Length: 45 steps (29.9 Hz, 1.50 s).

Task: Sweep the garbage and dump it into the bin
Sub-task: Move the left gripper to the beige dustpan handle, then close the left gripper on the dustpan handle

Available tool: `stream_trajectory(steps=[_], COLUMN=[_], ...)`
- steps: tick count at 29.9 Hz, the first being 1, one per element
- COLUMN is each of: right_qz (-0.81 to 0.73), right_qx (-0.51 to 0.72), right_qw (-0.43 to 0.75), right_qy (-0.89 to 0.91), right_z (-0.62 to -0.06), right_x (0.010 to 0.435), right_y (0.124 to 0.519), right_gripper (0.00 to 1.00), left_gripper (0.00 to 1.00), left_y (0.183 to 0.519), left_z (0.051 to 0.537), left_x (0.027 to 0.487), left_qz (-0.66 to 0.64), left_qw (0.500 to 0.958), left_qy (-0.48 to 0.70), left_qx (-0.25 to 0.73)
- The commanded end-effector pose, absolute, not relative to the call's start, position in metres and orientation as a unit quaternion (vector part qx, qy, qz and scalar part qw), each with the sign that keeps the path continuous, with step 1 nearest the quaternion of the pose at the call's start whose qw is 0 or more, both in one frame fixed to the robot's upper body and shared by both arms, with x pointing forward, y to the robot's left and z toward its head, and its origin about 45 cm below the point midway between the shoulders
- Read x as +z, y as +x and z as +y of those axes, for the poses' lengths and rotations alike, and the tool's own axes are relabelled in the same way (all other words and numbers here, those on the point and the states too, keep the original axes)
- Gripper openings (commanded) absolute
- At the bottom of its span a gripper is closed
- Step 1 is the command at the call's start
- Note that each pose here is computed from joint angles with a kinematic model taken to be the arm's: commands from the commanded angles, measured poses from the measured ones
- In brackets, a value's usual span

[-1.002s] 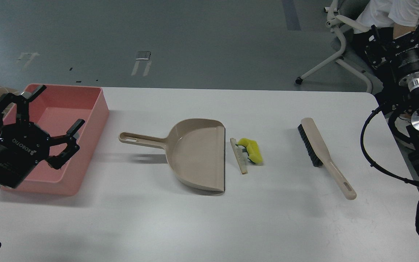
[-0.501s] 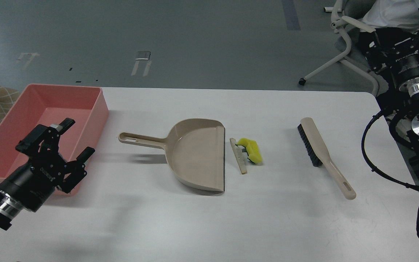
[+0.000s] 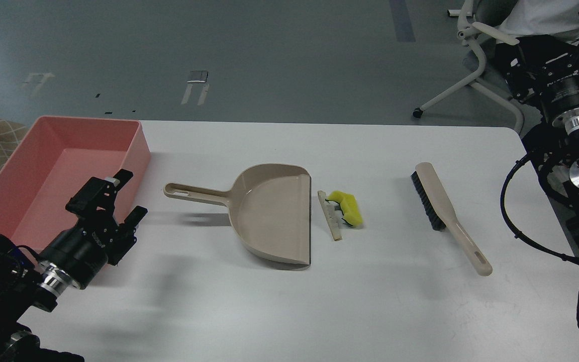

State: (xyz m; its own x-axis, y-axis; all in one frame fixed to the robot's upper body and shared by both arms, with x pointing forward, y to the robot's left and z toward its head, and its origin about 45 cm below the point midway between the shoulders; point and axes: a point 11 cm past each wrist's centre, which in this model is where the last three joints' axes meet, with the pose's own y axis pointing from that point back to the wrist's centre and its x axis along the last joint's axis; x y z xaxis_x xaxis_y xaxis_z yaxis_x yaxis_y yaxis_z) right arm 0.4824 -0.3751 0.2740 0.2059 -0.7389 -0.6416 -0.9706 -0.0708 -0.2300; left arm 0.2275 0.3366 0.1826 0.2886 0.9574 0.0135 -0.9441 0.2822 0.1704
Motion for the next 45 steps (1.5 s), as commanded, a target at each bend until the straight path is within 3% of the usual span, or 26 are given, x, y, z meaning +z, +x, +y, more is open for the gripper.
stream_trajectory(steps=[1,14,21,33,45], right_qz=[0.602,0.606,0.608,0.607,0.609], right_qx=[0.184,0.184,0.187,0.188,0.187], right_qw=[0.316,0.313,0.311,0.312,0.31], right_qy=[-0.71,-0.708,-0.706,-0.706,-0.706], right_z=[-0.373,-0.377,-0.378,-0.377,-0.378], right_x=[0.273,0.269,0.265,0.265,0.265], right_y=[0.483,0.48,0.479,0.478,0.478], right_gripper=[1.0,1.0,1.0,1.0,1.0], left_gripper=[0.93,0.85,0.85,0.84,0.7], left_y=[0.235,0.242,0.257,0.273,0.292], left_z=[0.316,0.259,0.267,0.271,0.255], left_x=[0.165,0.12,0.112,0.118,0.114], left_qz=[0.003,0.072,0.076,0.064,0.081], left_qw=[0.785,0.742,0.709,0.699,0.696], left_qy=[0.131,0.225,0.231,0.225,0.208], left_qx=[0.606,0.627,0.662,0.676,0.683])
